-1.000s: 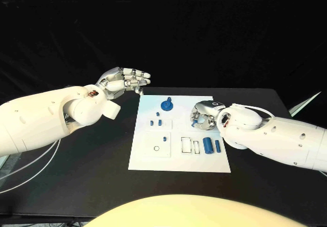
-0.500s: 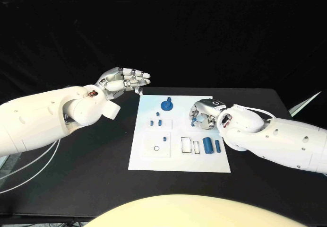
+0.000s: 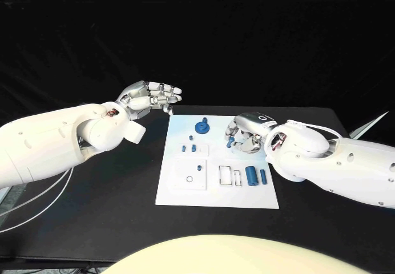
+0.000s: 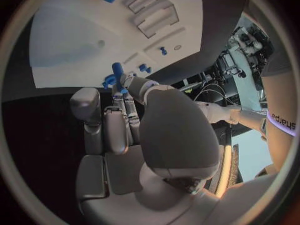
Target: Assemble the parts on the task board
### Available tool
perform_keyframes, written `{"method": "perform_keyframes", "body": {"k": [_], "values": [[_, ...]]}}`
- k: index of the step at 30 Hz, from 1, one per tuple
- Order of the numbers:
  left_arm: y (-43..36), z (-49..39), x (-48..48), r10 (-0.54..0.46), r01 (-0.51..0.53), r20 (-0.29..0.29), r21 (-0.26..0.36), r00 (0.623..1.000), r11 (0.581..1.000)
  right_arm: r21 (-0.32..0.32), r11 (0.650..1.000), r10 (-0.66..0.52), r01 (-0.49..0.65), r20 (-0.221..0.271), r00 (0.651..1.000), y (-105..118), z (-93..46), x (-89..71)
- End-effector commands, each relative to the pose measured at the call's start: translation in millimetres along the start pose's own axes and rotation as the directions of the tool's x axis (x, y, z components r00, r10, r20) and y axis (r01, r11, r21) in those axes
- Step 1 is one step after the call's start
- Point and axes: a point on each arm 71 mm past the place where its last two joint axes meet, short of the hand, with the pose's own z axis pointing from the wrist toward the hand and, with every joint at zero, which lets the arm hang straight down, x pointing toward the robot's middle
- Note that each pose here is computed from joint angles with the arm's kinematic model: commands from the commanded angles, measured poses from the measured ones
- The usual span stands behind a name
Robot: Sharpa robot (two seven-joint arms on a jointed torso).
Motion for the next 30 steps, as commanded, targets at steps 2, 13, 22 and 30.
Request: {"method": "perform_keyframes", "body": {"k": [2, 13, 22, 30], "values": [[-0.6, 0.9, 1.7, -0.003, 0.003, -0.007, 0.004, 1.0, 1.0, -0.054, 0.998, 0.018, -0.019, -0.005, 1.0, 22, 0.6, 1.3], [0.2, 4.8, 5.8, -0.007, 0.007, -0.017, 0.005, 1.0, 1.0, -0.206, 0.977, 0.044, -0.048, -0.026, 0.999, 85, 8.8, 24.5], [0.3, 6.1, 7.5, -0.009, 0.01, -0.021, 0.005, 1.0, 1.0, -0.247, 0.965, 0.067, -0.083, -0.072, 0.995, 107, 12.3, 56.6], [0.3, 6.3, 8.2, -0.011, 0.011, -0.024, 0.005, 1.0, 1.0, -0.239, 0.967, 0.07, -0.089, -0.084, 0.994, 107, 15.5, 70.6]]}}
